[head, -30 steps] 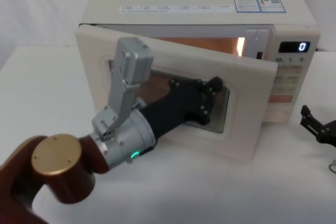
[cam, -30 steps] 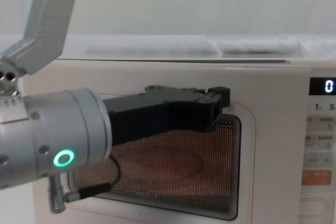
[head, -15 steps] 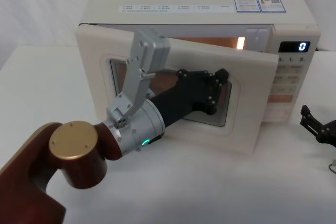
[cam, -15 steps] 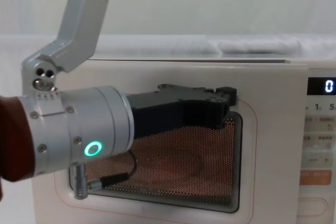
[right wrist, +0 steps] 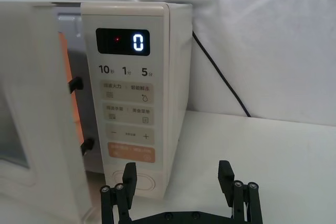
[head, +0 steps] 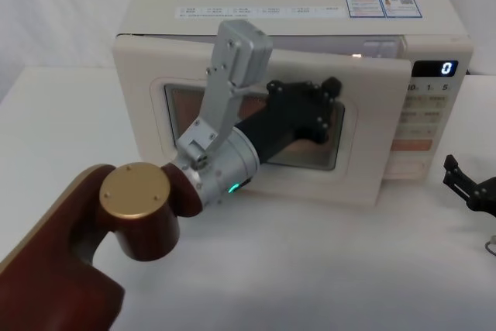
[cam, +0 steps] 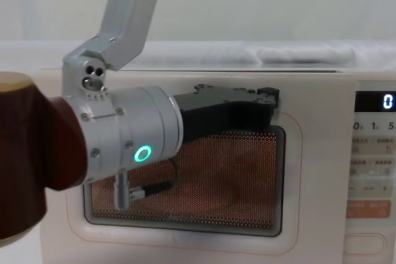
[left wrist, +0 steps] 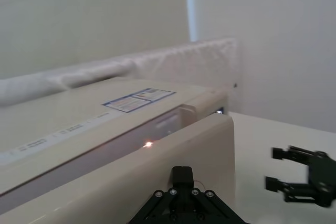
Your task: Press the button to open the microwave door with one hand; close the microwave door with the other hand.
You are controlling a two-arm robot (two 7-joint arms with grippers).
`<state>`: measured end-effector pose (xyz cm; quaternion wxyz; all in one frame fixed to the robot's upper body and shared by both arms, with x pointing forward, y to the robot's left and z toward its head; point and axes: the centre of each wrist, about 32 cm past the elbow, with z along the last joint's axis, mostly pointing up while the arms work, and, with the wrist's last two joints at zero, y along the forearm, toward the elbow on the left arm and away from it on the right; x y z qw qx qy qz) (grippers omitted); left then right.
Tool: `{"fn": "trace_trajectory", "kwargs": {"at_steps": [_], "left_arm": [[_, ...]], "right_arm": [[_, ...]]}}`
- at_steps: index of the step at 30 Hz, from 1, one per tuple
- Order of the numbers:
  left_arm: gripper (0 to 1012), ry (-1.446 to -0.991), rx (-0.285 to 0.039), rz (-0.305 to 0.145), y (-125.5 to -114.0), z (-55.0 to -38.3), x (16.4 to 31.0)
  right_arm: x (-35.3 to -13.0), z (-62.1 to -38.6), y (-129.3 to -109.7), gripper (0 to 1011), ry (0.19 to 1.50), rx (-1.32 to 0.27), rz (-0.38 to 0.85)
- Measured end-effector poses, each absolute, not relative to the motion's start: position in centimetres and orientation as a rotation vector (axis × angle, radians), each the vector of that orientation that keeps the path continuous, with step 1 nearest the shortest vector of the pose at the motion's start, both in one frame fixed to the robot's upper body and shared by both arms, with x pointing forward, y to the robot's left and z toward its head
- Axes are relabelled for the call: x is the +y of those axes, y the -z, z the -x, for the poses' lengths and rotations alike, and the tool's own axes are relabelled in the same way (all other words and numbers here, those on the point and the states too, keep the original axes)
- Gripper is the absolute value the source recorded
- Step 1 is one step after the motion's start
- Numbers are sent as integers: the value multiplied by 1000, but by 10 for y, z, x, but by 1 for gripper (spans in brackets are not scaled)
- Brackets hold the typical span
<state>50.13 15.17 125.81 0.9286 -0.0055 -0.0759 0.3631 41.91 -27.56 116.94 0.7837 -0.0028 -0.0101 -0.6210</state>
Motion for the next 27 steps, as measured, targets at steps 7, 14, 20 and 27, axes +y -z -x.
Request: {"fn": "trace_trajectory", "kwargs": {"at_steps": [7, 14, 20, 27], "left_arm": [[0, -847, -150, 5, -1260, -506, 144], [0, -891, -141, 6, -1261, -509, 142], [0, -908, -136, 8, -1260, -512, 141], [0, -920, -131, 13, -1260, -514, 141]], "right_arm": [[-276, -419, -1169, 1002, 1340, -22, 6], [-276, -419, -1169, 1002, 1340, -22, 6], [-276, -419, -1169, 1002, 1340, -22, 6], [-276, -419, -1169, 1002, 1340, -22, 6]]}}
